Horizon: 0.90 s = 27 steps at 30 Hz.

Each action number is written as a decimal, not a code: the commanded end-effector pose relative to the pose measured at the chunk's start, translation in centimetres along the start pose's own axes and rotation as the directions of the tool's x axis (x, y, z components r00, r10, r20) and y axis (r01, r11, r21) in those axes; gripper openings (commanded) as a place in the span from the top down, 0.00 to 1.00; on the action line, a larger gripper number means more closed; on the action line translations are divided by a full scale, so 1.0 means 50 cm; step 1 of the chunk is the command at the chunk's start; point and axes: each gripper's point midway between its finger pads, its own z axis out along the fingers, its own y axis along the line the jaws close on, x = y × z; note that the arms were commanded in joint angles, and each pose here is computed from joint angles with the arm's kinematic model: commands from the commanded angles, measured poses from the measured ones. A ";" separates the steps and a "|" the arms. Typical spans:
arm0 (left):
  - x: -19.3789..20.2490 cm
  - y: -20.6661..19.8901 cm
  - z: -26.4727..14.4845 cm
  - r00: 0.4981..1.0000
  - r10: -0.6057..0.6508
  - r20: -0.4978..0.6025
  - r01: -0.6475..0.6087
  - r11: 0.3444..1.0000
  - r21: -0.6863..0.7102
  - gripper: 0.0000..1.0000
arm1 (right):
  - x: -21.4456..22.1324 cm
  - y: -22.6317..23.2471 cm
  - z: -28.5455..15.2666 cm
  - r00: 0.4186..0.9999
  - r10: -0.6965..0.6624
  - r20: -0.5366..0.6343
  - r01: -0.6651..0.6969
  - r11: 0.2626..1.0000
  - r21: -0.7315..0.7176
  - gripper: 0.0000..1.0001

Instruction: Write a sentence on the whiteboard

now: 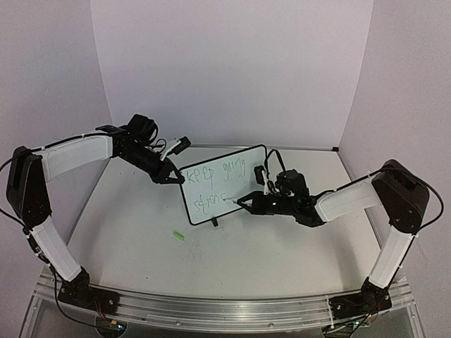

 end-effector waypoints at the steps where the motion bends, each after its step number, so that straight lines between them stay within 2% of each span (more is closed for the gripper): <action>1: 0.023 0.026 0.011 0.998 0.002 -0.059 -0.006 0.998 -0.060 1.00 | -0.075 0.029 -0.021 0.993 -0.029 0.114 0.030 0.999 -0.009 1.00; 15: 0.024 0.026 0.011 0.998 0.002 -0.059 -0.006 0.998 -0.060 1.00 | -0.085 0.033 -0.024 0.992 -0.036 0.123 0.038 0.999 -0.012 1.00; 27: 0.024 0.026 0.011 0.998 0.002 -0.059 -0.005 0.998 -0.059 1.00 | -0.012 -0.018 0.004 0.999 0.013 0.030 -0.014 1.000 0.022 1.00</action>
